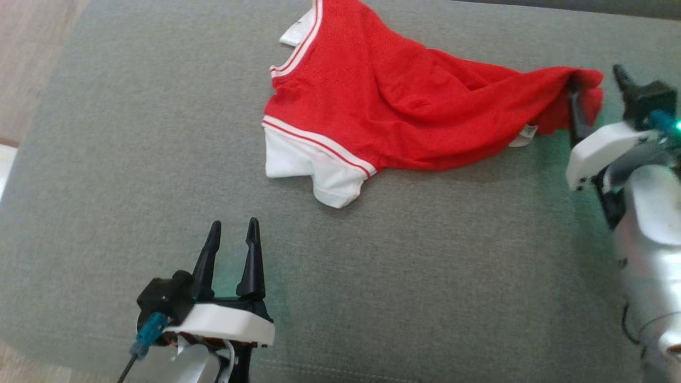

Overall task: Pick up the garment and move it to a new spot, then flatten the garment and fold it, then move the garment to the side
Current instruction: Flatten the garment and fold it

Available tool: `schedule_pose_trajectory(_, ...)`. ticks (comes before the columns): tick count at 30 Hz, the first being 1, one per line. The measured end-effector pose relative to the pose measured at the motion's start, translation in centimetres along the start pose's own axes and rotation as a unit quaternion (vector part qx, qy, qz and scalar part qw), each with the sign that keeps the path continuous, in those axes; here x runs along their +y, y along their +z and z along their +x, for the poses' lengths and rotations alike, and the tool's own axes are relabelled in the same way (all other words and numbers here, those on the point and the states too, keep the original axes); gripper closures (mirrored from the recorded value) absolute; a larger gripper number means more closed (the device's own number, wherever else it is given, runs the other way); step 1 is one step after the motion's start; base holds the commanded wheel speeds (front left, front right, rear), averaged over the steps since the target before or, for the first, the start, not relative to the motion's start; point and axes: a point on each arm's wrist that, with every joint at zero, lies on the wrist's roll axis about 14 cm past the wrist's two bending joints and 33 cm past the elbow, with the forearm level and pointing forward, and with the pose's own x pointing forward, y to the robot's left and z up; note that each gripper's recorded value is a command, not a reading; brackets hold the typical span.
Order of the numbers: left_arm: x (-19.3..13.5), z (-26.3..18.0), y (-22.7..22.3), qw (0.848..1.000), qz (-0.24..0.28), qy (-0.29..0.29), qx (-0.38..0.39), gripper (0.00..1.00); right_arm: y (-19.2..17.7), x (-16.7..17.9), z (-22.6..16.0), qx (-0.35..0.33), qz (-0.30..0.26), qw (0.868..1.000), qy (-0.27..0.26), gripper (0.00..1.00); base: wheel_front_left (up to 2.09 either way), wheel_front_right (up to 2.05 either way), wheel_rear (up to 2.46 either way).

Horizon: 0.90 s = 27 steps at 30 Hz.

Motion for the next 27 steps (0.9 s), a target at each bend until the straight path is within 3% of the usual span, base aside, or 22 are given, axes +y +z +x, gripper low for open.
schedule_pose_trajectory(10,-1.4,1.2,-0.3,1.000,0.003,-0.024,0.006,0.00,-5.5,3.8,-3.4,0.048,0.068,0.996,0.022,0.00,0.00,0.00,0.00)
schedule_pose_trajectory(19,-0.7,1.5,-0.6,1.000,0.009,-0.016,0.011,0.00,-4.0,4.4,-1.4,0.032,0.079,0.996,0.031,0.00,0.00,0.00,0.00)
schedule_pose_trajectory(23,0.0,1.2,-0.7,1.000,0.009,-0.005,0.013,0.00,-4.5,4.5,-0.5,0.057,0.084,0.994,0.034,0.00,0.00,0.00,0.00)
schedule_pose_trajectory(24,0.2,1.2,-0.7,1.000,0.009,-0.002,0.014,0.00,-4.9,4.7,-0.4,0.066,0.084,0.994,0.037,0.08,0.00,0.00,0.00)
schedule_pose_trajectory(25,0.3,1.2,-0.8,1.000,0.009,0.000,0.014,0.00,-5.2,4.9,-0.3,0.072,0.084,0.993,0.039,0.51,0.00,0.00,0.00)
schedule_pose_trajectory(27,0.5,1.2,-0.9,1.000,0.009,0.002,0.016,0.00,-5.6,5.1,-0.2,0.078,0.090,0.992,0.041,1.00,0.00,0.00,0.00)
